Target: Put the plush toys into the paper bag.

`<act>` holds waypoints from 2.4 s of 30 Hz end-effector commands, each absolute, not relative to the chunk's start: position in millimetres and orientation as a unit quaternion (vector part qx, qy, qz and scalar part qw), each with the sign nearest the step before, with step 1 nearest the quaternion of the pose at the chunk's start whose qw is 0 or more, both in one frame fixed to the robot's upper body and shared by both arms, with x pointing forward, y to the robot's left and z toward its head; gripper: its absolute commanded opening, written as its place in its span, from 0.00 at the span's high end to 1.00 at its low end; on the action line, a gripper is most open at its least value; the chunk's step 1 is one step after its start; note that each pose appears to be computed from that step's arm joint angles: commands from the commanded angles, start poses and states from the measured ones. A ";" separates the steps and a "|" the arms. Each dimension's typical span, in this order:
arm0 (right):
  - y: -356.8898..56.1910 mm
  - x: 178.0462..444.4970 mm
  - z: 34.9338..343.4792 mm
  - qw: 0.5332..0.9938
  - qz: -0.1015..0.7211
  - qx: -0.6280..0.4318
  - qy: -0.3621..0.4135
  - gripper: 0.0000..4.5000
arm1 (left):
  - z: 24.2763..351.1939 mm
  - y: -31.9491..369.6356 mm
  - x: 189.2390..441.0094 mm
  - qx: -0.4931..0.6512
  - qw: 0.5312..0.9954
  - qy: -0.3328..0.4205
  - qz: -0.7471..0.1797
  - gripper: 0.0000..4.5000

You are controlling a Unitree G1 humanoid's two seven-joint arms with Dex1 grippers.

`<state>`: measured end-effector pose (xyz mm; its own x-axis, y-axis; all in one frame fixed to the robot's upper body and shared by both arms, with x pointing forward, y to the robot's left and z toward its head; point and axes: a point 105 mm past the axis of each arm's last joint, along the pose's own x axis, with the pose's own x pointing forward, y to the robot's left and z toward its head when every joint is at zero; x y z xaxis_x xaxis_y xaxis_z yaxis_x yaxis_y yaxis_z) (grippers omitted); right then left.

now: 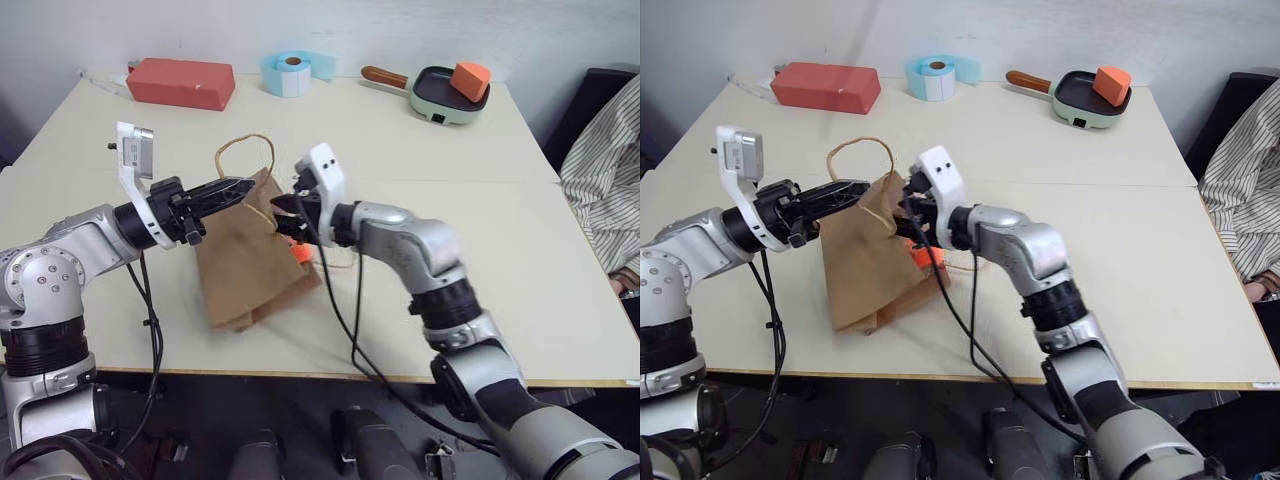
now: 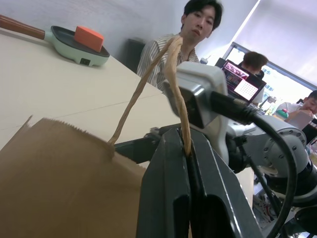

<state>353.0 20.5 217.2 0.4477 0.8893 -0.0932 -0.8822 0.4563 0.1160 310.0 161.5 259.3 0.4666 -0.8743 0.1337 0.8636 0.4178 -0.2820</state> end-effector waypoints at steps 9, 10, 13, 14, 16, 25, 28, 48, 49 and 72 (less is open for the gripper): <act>-107.9 291.1 182.6 0.881 0.412 0.154 0.173 0.37 | 267.9 162.3 305.7 -0.148 0.840 0.004 -0.523 1.00; -109.7 285.7 171.2 0.877 0.403 0.177 0.193 0.37 | 267.7 162.5 305.4 -0.148 0.839 0.004 -0.523 1.00; -102.4 283.4 147.6 0.858 0.381 0.252 0.234 0.37 | 267.5 163.5 304.8 -0.147 0.840 0.004 -0.522 1.00; -100.3 286.4 143.3 0.856 0.370 0.268 0.240 0.37 | 267.7 163.7 304.7 -0.146 0.840 0.004 -0.522 1.00; -94.8 294.8 134.8 0.848 0.349 0.307 0.255 0.37 | 268.6 164.1 304.3 -0.145 0.841 0.003 -0.521 1.00; -60.9 337.7 115.1 0.807 0.303 0.412 0.296 0.37 | 273.0 169.6 300.4 -0.135 0.847 -0.001 -0.515 1.00; -57.1 352.4 118.0 0.801 0.289 0.440 0.284 0.37 | 272.3 170.8 299.5 -0.134 0.848 -0.001 -0.512 1.00; -108.7 311.7 293.7 0.825 0.478 0.298 -0.053 1.00 | 313.5 158.3 310.4 -0.168 0.834 -0.079 -0.519 1.00; -113.2 305.1 307.0 0.829 0.484 0.272 -0.072 1.00 | 321.2 157.4 312.0 -0.170 0.833 -0.092 -0.519 1.00; -83.5 293.8 289.6 0.891 0.429 -0.040 -0.140 1.00 | 276.5 133.5 335.7 -0.107 0.850 -0.063 -0.512 1.00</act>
